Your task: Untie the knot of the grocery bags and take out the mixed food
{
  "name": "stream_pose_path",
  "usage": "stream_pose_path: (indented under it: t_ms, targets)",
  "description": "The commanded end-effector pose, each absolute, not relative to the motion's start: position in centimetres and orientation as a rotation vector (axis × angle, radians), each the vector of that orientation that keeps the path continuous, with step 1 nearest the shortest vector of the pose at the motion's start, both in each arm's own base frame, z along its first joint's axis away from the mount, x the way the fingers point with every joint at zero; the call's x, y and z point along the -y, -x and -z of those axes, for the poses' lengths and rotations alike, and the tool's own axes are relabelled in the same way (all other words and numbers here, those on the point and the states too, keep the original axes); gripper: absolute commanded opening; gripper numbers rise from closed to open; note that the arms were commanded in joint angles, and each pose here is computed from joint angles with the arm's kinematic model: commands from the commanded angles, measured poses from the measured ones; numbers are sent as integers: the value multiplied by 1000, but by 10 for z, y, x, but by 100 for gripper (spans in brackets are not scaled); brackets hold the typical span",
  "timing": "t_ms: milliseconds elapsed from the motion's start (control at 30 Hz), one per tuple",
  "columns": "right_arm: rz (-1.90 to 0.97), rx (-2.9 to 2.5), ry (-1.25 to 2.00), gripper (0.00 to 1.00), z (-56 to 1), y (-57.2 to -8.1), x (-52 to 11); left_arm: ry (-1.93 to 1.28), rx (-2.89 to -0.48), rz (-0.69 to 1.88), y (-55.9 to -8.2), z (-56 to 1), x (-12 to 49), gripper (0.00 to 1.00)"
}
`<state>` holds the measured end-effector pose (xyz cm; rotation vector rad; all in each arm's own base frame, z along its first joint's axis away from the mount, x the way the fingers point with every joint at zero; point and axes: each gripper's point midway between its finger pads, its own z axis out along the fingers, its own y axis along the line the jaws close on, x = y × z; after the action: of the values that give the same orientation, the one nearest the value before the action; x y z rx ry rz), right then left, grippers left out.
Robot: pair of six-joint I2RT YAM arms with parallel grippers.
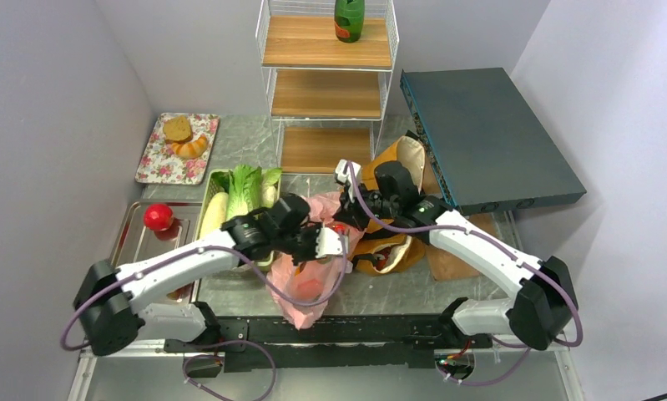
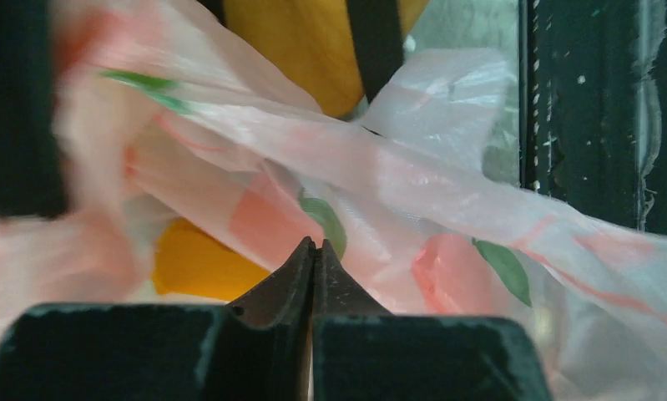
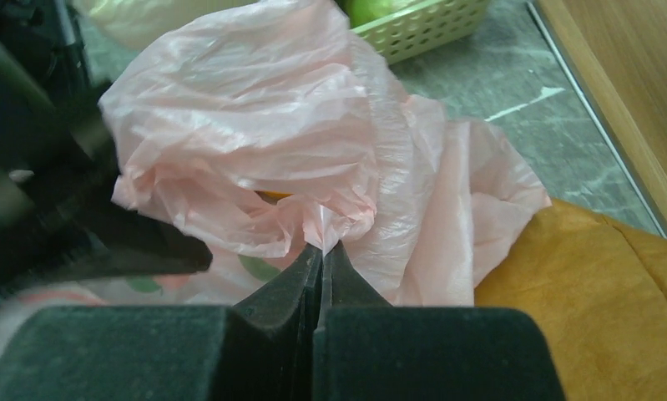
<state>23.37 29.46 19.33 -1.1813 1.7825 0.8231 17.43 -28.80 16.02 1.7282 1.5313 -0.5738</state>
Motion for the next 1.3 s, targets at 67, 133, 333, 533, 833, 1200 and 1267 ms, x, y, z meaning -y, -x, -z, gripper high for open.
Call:
stream_pose_path:
  t_ms: [67,133,333,533,833,1200,1267]
  targets:
    - [-776,-1864,1068,0,-206,-260,-286,-1624,-1932,398,-227,-103,267,0]
    - [-755,-1882,1076,0,-199,-260,-280,-1642,-1964,307,-237,-90,256,0]
    - [-753,-1917,1087,0,-189,-260,-278,-1715,-2076,205,-245,-53,247,3]
    - [-761,-1924,1090,0,-186,-262,-281,-1706,-1954,261,-237,-63,275,58]
    - [-764,-1947,1098,0,-177,-265,-284,-1653,-2189,-9,-251,-12,247,71]
    - [-731,-1984,1106,0,-164,-268,-280,-1534,-2090,346,-236,-61,263,0]
    - [-727,-1993,1105,0,-160,-269,-280,-1508,-1917,441,-231,-100,274,0]
